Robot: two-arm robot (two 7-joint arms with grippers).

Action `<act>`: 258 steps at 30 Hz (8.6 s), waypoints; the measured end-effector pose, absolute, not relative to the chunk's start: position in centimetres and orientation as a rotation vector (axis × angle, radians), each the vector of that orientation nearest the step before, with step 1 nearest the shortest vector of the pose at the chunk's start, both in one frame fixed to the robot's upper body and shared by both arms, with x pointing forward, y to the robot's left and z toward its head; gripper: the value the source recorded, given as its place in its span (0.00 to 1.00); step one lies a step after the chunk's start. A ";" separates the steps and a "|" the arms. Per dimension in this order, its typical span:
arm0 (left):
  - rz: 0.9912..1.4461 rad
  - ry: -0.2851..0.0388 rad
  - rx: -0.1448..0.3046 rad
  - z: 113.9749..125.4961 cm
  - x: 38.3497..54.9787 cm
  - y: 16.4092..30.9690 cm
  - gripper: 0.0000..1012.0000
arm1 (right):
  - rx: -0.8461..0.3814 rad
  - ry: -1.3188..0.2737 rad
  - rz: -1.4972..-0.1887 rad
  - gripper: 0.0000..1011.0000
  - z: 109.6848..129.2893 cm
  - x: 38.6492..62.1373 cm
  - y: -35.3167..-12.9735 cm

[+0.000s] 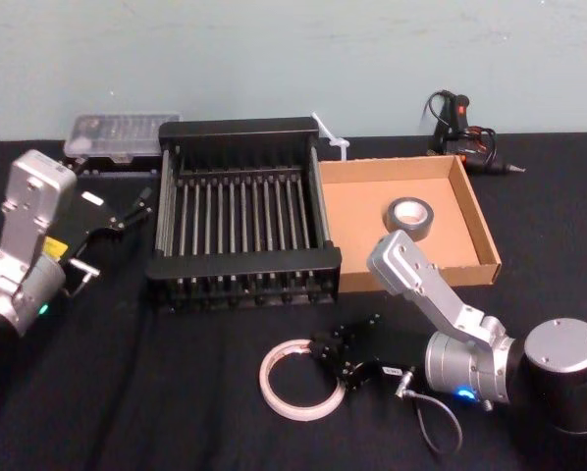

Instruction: Pick up the white tape and place it into the black box , Pick up the silver tape and place it into the brown box.

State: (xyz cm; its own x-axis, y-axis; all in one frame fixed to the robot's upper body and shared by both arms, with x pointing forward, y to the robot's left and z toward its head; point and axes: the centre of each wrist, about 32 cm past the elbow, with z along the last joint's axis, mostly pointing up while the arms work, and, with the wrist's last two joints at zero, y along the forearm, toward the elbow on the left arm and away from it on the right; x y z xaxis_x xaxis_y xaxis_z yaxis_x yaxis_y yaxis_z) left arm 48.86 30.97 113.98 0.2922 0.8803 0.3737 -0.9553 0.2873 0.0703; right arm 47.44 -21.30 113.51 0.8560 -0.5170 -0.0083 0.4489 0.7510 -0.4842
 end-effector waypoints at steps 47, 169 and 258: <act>1.248 -0.285 0.304 114.0 48.9 31.0 0.99 | -0.267 0.032 -0.530 0.09 117.0 44.7 -23.9; 1.248 -0.285 0.305 114.0 48.9 31.0 0.99 | -0.184 0.060 -0.771 0.09 117.5 59.9 -17.8; 1.248 -0.285 0.305 114.0 48.9 31.0 0.99 | -0.089 0.009 -0.909 0.99 119.1 49.4 -22.6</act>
